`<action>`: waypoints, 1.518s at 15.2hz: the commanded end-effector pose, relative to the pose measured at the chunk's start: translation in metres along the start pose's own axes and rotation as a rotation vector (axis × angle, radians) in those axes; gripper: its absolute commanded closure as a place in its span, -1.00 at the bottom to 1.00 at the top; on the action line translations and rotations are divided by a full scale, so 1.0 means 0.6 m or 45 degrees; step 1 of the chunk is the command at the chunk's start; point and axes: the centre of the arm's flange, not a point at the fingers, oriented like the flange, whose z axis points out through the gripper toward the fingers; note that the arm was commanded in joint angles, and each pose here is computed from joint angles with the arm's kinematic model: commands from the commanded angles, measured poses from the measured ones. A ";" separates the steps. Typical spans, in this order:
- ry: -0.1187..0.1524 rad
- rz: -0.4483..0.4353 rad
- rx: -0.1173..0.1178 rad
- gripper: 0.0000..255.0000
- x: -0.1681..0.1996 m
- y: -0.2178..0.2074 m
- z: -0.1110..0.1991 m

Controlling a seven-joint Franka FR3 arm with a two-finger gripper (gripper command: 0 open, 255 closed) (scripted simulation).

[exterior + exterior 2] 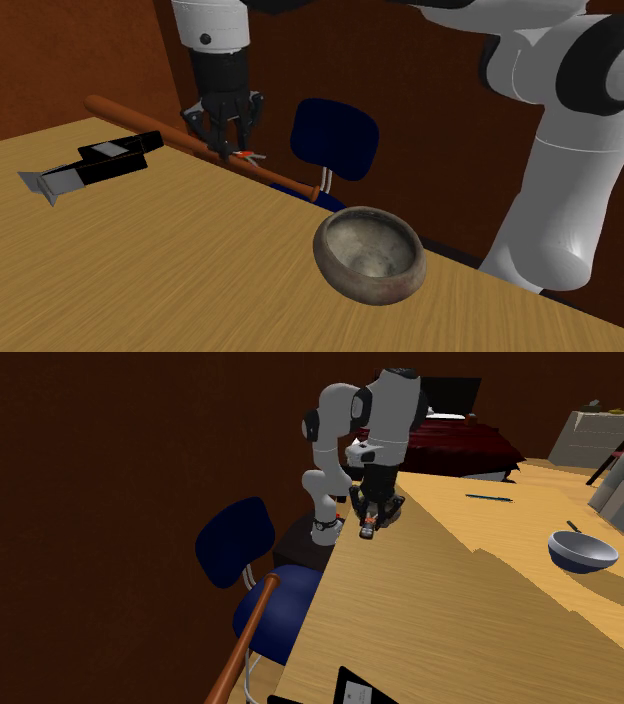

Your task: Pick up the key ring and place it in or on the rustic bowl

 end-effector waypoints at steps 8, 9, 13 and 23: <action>-0.001 0.000 0.000 1.00 -0.085 0.017 -0.052; -0.001 0.000 0.000 1.00 -0.107 0.020 -0.054; -0.001 0.000 0.000 1.00 -0.193 0.033 -0.062; -0.001 0.000 0.000 1.00 -0.410 0.066 -0.082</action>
